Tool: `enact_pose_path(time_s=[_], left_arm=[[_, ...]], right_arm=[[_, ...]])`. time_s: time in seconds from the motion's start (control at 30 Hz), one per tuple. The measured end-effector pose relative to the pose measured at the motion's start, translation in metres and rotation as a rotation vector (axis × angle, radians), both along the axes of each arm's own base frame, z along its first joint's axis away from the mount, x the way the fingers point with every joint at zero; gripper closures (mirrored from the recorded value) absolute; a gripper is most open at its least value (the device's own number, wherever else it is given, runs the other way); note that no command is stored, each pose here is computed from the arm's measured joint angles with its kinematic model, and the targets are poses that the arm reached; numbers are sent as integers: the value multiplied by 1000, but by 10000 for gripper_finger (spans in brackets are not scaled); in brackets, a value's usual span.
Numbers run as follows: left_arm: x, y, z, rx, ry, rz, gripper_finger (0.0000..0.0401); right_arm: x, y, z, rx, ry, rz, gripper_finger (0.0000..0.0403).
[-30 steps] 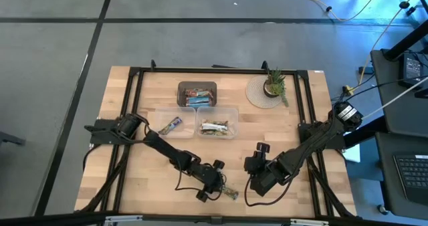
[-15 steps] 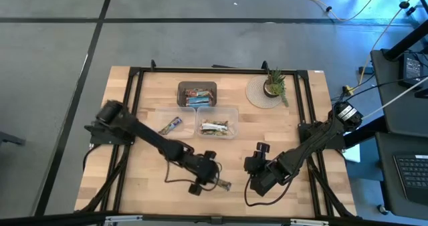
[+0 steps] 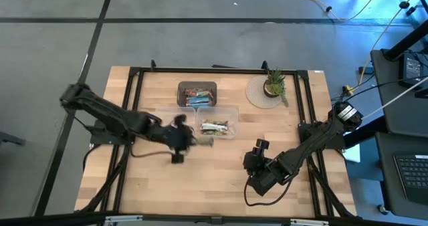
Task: Pick and place Granola Bars by type
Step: Put the blue granola bar into the left transparent bin
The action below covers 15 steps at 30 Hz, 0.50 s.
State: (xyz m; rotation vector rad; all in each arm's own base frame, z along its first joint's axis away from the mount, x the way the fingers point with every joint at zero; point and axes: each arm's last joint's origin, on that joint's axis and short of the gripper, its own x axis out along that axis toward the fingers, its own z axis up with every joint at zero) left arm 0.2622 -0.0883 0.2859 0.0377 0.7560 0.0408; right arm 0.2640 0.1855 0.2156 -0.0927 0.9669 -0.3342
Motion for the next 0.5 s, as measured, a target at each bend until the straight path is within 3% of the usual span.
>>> enact_pose_path(time_s=[0.23,0.37,0.5], left_arm=[[-59,40,-24,-53,-76,255,304],[-80,58,-49,-58,-125,420,303],[-91,70,-76,-101,-99,494,303]], right_arm=[[6,-9,0,-33,-7,-16,199],[13,-19,1,-27,-16,-56,199],[22,-30,1,-17,-30,-96,199]])
